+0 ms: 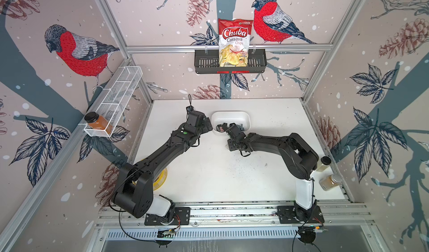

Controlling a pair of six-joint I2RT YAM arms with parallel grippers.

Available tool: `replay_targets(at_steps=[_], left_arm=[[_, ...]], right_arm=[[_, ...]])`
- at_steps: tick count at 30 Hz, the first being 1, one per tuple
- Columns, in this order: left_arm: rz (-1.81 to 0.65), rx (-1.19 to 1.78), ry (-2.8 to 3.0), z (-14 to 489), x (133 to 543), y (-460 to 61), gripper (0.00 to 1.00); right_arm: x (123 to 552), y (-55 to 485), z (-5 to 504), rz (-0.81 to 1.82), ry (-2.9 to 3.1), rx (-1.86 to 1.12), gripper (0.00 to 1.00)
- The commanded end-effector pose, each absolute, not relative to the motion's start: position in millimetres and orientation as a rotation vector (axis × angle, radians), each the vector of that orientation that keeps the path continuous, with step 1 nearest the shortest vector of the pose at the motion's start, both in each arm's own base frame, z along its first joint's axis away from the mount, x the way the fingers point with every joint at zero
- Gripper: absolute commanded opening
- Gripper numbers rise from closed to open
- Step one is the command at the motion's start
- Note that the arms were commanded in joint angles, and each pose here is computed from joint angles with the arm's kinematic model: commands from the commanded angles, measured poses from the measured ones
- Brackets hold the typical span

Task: Put the eraser in the storage box
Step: Pick up the eraser from the center of the board.

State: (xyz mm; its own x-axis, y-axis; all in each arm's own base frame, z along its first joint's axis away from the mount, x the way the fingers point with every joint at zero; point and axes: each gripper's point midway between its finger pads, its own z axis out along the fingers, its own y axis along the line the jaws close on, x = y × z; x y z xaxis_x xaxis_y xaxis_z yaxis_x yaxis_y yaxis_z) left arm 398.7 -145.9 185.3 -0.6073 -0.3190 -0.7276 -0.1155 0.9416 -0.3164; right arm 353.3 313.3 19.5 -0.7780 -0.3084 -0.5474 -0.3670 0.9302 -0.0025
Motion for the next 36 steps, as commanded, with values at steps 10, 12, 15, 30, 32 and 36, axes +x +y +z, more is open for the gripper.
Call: replay_targets(at_steps=[10,12,15,30,32,36], left_arm=[[-0.307,-0.322,2.193,191,402,-144,0.96],[-0.307,-0.321,2.195,191,402,-145,0.96],[-0.310,-0.319,2.200,189,402,-146,0.96],[-0.315,-0.318,2.216,185,402,-148,0.96],[-0.316,-0.318,2.219,184,403,-148,0.96],[-0.317,-0.317,2.222,183,403,-148,0.96]], right_arm=[[342,307,8,0.107,2.576,-0.513,0.24],[342,306,9,0.101,2.576,-0.510,0.23],[342,305,12,0.104,2.570,-0.503,0.22],[343,299,49,0.111,2.511,-0.470,0.20],[344,298,58,0.115,2.496,-0.464,0.20],[348,298,83,0.129,2.457,-0.448,0.19]])
